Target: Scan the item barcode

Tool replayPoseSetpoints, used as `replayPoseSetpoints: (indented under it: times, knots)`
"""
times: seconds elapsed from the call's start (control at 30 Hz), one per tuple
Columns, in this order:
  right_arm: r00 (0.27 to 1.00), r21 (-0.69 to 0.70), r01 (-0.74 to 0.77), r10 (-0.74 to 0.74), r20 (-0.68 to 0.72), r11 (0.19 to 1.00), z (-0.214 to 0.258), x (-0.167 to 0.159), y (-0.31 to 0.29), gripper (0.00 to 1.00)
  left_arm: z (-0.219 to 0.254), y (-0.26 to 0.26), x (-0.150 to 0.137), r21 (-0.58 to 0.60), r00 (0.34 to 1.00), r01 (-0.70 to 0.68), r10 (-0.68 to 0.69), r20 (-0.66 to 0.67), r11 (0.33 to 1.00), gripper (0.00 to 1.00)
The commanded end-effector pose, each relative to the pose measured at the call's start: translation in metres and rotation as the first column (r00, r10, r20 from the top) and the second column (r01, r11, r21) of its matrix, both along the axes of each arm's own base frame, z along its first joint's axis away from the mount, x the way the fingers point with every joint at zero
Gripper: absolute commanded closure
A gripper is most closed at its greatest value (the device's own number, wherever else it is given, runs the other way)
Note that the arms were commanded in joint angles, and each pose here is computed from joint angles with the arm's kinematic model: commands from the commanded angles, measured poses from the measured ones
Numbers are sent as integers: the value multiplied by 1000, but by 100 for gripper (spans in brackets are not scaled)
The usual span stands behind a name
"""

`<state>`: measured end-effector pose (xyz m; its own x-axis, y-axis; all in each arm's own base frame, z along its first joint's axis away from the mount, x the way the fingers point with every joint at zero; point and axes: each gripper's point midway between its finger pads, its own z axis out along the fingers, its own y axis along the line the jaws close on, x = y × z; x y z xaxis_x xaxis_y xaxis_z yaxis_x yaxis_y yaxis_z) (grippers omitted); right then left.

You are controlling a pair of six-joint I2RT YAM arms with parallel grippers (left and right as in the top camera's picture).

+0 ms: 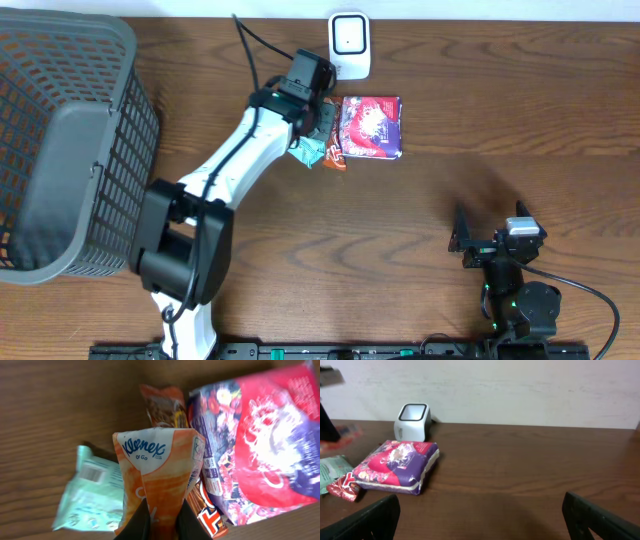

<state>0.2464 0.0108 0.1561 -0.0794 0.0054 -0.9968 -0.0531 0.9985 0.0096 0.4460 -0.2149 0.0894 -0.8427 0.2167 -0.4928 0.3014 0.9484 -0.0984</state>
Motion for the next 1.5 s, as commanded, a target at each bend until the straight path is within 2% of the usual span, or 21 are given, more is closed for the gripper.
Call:
replayPoseSetpoints:
  times: [0.0,0.03,0.07,0.27,0.43,0.47,0.5,0.53,0.67,0.83,1.07,1.23,1.47]
  knots:
    - [1000,-1,4,-4,-2,1000,-1,0,-1,1,-11,-7,-3,17,999,31,-31,-10,999,75]
    - [1000,-1,4,-4,-2,1000,-1,0,-1,1,-12,-7,-3,16,1000,29,-28,-12,999,57]
    - [1000,-1,4,-4,-2,1000,-1,0,-1,1,-12,-7,-3,16,1000,28,-28,-11,999,49]
    - [1000,-1,4,-4,-2,1000,-1,0,-1,1,4,-6,-1,1,999,24,-24,21,1000,48]
    - [1000,-1,4,-4,-2,1000,-1,0,-1,1,47,-2,1,-28,994,15,-12,105,999,48]
    - [1000,-1,4,-4,-2,1000,-1,0,-1,1,61,3,2,-30,991,3,1,137,1000,45]
    - [1000,0,4,-4,-2,1000,-1,0,-1,1,77,11,5,-24,984,-22,26,178,999,14]
    - [1000,0,4,-4,-2,1000,-1,0,-1,1,95,23,7,-11,973,-60,61,224,998,2]
    - [1000,0,4,-4,-2,1000,-1,0,-1,1,161,80,9,-2,904,-221,205,375,975,2]
    - [1000,0,4,-4,-2,1000,-1,0,-1,1,203,142,-11,-22,853,-337,316,416,941,2]
    - [1000,-1,4,-4,-2,1000,-1,0,-1,1,189,211,-27,-47,791,-540,526,313,840,2]
    - [1000,0,4,-4,-2,1000,-1,0,-1,1,184,235,-29,-34,766,-587,569,300,809,2]
    - [1000,-25,25,-25,-1,999,-1,0,-5,1,185,243,-29,-34,755,-603,583,300,797,2]
